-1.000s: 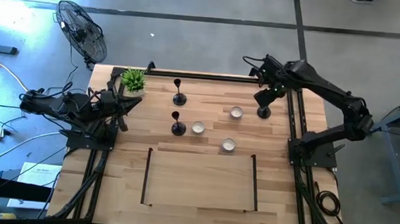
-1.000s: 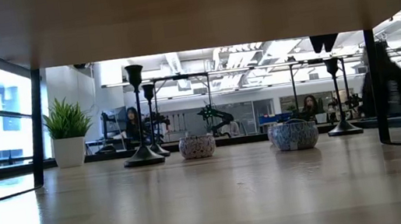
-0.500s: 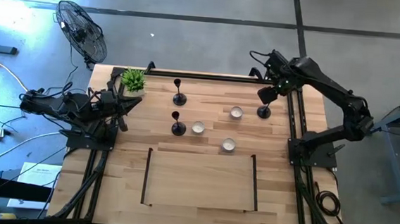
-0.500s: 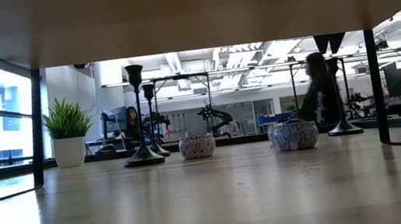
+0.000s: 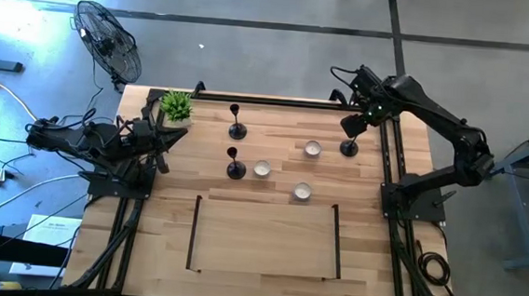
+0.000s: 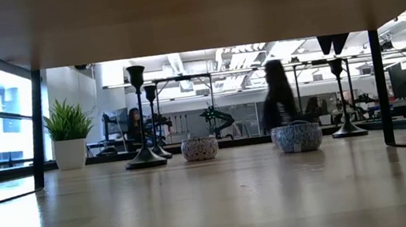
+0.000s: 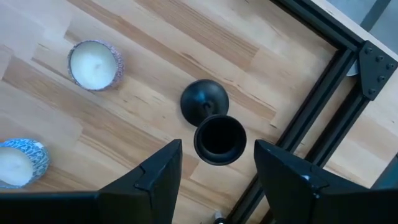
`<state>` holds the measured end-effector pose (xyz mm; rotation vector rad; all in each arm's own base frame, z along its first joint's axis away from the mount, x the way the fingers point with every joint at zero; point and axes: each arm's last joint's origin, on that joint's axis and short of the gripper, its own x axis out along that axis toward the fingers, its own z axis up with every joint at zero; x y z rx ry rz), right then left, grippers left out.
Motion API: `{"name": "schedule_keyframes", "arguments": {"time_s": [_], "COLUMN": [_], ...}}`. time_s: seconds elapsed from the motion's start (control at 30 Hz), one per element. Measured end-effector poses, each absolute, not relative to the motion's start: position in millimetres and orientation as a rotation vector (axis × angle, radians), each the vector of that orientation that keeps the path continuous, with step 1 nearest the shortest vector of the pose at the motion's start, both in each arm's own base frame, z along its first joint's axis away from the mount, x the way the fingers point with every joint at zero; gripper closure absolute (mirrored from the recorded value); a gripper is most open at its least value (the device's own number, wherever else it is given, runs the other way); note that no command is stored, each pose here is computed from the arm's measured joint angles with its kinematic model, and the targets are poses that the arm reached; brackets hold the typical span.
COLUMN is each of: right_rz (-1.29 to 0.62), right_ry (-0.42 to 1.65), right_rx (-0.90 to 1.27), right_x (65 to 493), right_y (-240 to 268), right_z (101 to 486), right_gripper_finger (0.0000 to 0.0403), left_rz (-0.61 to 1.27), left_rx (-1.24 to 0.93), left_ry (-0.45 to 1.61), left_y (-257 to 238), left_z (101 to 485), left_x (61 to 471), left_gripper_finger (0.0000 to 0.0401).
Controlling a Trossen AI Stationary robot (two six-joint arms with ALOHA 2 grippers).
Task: Pick & Place candle stick holders
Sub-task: Put the top right black candle holder on the shelf
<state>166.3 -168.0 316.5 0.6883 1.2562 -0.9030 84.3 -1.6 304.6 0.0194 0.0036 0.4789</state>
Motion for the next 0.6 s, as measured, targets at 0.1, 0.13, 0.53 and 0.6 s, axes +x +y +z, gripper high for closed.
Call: {"name": "schedule_keyframes", "arguments": {"time_s": [0.1,0.13,0.53,0.6], "right_rz": [-0.901,-0.899,-0.889,-0.884], "right_ry": [1.256,1.257,1.294,1.301], "right_rx": [0.672,0.672,0.687,0.693], "right_x": [166.7,166.7,166.7,166.7], "right_y": [-168.6,-168.6,-168.3,-168.1], "right_z": [316.6,316.6,293.2,288.0], "right_gripper_finger": [0.0208,0.0208,0.0208,0.0208], "left_rz": [0.479,0.479,0.475,0.475], "left_rx": [0.019,0.019,0.009,0.009], "left_ry": [0.004,0.004,0.025,0.025], "left_y": [-1.6,-1.6,-1.7,-1.7], "left_z": [304.6,304.6,301.8,301.8], "left_x": [84.3,84.3,84.4,84.4], "left_gripper_finger": [0.04,0.04,0.04,0.04]}}
